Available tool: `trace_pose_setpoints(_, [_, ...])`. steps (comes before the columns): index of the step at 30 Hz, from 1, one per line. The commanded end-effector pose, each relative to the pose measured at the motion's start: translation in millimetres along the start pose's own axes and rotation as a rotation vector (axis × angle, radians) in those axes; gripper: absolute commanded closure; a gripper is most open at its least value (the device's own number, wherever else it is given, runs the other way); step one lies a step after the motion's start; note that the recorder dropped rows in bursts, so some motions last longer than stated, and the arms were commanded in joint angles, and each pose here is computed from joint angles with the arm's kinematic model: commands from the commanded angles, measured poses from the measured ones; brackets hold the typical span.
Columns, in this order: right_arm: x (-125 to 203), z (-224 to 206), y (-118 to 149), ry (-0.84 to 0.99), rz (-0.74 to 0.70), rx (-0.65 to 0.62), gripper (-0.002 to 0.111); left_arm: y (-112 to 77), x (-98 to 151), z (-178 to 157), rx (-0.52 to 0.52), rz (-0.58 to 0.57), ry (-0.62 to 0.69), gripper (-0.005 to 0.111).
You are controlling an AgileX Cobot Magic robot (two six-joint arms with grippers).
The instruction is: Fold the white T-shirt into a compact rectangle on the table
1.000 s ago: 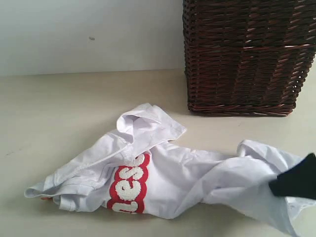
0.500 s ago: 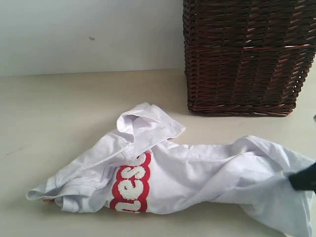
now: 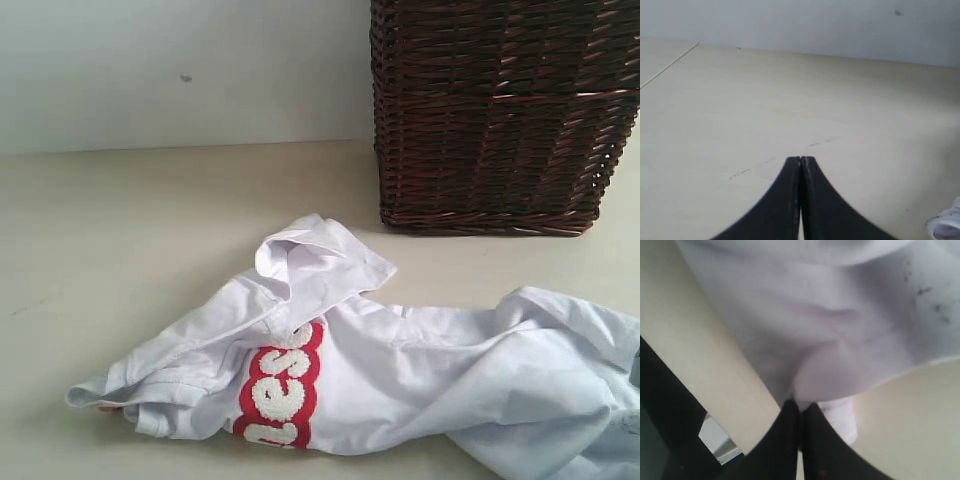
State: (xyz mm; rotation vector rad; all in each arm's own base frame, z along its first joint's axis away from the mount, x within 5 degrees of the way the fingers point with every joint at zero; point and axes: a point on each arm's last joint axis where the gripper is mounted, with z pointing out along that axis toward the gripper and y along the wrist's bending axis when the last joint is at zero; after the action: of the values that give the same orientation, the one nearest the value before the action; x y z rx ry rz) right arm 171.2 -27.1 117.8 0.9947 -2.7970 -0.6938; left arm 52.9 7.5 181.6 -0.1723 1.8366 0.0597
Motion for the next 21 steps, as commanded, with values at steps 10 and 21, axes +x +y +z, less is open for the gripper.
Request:
trace_pose_setpoints(10, [-4, -39, 22, -0.167, -0.088, 0.229, 0.053, 0.2, 0, 0, -0.003, -0.004, -0.011, 0.107])
trace_pose_setpoints(21, [-31, -49, -31, -0.431, 0.001, 0.645, 0.053, 0.2, 0, 0, -0.003, -0.004, -0.011, 0.107])
